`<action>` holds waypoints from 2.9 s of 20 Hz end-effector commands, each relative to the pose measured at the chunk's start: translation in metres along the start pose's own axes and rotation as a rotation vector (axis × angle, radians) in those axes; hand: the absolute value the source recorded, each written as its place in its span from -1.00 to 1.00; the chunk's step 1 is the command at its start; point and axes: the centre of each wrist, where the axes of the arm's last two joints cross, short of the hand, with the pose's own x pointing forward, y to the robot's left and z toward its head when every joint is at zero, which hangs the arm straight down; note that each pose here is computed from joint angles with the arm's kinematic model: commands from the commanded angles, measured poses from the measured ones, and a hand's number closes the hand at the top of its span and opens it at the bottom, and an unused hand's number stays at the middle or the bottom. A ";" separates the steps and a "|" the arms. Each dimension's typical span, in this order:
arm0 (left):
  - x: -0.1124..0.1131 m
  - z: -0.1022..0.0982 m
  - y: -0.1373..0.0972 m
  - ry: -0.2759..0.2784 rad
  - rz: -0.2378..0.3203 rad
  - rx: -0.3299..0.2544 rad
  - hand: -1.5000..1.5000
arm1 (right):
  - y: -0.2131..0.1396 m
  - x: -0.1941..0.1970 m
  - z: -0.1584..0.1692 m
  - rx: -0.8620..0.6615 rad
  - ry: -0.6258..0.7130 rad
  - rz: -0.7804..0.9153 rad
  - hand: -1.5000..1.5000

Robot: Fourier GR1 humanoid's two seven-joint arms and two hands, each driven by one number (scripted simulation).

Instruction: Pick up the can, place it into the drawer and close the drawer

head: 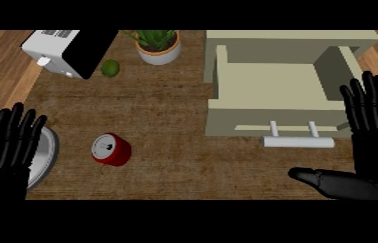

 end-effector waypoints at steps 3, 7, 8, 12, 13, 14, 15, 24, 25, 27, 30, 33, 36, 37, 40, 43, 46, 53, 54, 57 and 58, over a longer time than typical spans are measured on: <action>0.030 0.010 0.030 0.142 -0.003 0.084 -1.00 | -0.003 -0.009 0.007 -0.058 0.146 0.016 -1.00; 0.024 0.022 0.029 0.161 0.018 0.084 -1.00 | -0.007 0.000 0.008 -0.055 0.120 0.007 -1.00; 0.030 0.016 0.027 0.161 0.016 0.088 -1.00 | -0.003 0.002 0.010 -0.052 0.126 0.010 -1.00; 0.019 0.012 0.017 0.152 -0.002 0.105 -1.00 | -0.019 -0.014 0.019 -0.059 0.117 0.001 -1.00; 0.025 0.027 0.016 0.170 0.018 0.090 -1.00 | -0.016 -0.009 0.024 -0.053 0.126 0.027 -1.00; 0.020 0.031 0.023 0.171 0.020 0.062 -1.00 | -0.014 -0.020 0.018 -0.062 0.108 0.012 -1.00; 0.012 0.020 0.035 0.208 0.020 0.073 -1.00 | -0.012 -0.018 0.018 -0.050 0.106 0.018 -1.00; -0.030 -0.014 -0.001 0.266 -0.001 0.065 -1.00 | -0.026 0.000 0.022 -0.045 0.098 0.023 -1.00; -0.052 0.014 -0.014 0.260 -0.017 0.058 -1.00 | -0.016 -0.001 0.021 -0.055 0.094 0.000 -1.00; -0.047 0.022 -0.004 0.276 -0.038 0.085 -1.00 | -0.028 -0.002 0.014 -0.072 0.097 0.010 -1.00; -0.071 0.035 -0.017 0.297 -0.029 0.082 -1.00 | -0.017 0.003 0.028 -0.067 0.095 0.018 -1.00; -0.085 0.015 -0.011 0.309 -0.053 0.086 -1.00 | -0.022 0.017 0.042 -0.077 0.083 0.015 -1.00; -0.107 0.039 -0.030 0.321 -0.054 0.115 -1.00 | -0.033 0.009 0.043 -0.056 0.104 0.033 -1.00; -0.113 0.025 -0.018 0.311 -0.066 0.136 -1.00 | -0.038 0.016 0.030 -0.067 0.092 0.032 -1.00; -0.140 0.035 -0.008 0.318 -0.048 0.158 -1.00 | -0.044 0.000 0.035 -0.078 0.090 0.007 -1.00; -0.146 0.033 -0.006 0.351 -0.047 0.169 -1.00 | -0.022 0.012 0.033 -0.077 0.080 0.020 -1.00; -0.164 0.029 0.024 0.337 -0.042 0.186 -1.00 | -0.032 0.019 0.047 -0.070 0.089 0.029 -1.00; -0.191 0.041 0.024 0.355 -0.047 0.174 -1.00 | -0.047 0.029 0.050 -0.076 0.081 0.058 -1.00; -0.208 0.036 -0.007 0.374 -0.034 0.174 -1.00 | -0.048 0.032 0.039 -0.074 0.099 0.029 -1.00; -0.216 0.038 0.013 0.384 -0.034 0.187 -1.00 | -0.050 0.036 0.024 -0.080 0.081 0.041 -1.00; -0.220 0.026 0.016 0.397 -0.022 0.200 -1.00 | -0.033 0.030 0.032 -0.054 0.092 0.044 -1.00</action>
